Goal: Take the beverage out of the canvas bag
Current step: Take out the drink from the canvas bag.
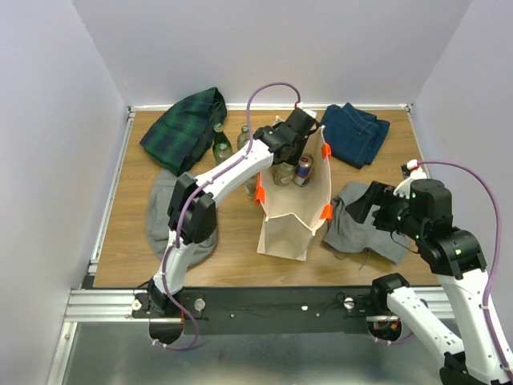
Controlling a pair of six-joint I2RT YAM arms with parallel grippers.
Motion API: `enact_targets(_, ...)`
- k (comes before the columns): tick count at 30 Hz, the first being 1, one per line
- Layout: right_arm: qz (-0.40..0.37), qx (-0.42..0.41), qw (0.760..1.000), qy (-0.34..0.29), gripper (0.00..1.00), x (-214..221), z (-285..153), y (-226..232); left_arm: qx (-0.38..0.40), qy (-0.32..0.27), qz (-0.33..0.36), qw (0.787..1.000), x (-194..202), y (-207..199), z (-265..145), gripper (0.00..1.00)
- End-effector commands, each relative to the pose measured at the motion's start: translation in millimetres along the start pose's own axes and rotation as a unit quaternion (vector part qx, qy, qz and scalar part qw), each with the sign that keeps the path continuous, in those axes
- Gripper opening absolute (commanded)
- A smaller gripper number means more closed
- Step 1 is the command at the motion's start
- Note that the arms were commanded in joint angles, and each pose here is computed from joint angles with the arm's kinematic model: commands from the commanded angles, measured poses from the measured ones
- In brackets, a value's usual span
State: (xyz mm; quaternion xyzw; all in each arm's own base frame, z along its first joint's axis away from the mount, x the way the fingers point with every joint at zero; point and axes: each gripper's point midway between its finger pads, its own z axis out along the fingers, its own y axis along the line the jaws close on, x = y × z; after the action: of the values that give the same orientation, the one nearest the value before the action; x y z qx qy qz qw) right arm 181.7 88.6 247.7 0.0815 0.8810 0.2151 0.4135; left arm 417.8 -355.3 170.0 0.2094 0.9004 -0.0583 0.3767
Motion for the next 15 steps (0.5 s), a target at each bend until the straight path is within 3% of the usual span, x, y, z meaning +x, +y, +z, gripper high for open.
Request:
enact_targets(1,-0.003,0.005,1.0,-0.003,0.98,1,0,-3,-0.012,-0.055,0.0,0.998,-39,18,-44,0.0)
enact_targets(8,-0.002,0.005,1.0,-0.003,0.98,1,-1,-3,-0.016,-0.036,0.0,0.999,-27,17,-32,0.0)
enact_targets(10,-0.002,0.007,1.0,-0.003,0.98,2,-2,-3,-0.017,-0.031,-0.004,0.999,-24,16,-29,0.06)
enact_targets(13,-0.003,0.007,1.0,-0.004,0.98,2,-3,-4,-0.019,-0.023,-0.005,1.0,-19,16,-25,0.06)
enact_targets(14,-0.002,0.009,1.0,-0.004,0.98,2,-2,-4,-0.02,-0.024,-0.006,0.999,-20,17,-26,0.09)
enact_targets(15,-0.003,0.008,1.0,-0.003,0.98,2,-2,-4,-0.021,-0.024,-0.007,0.999,-20,17,-26,0.18)
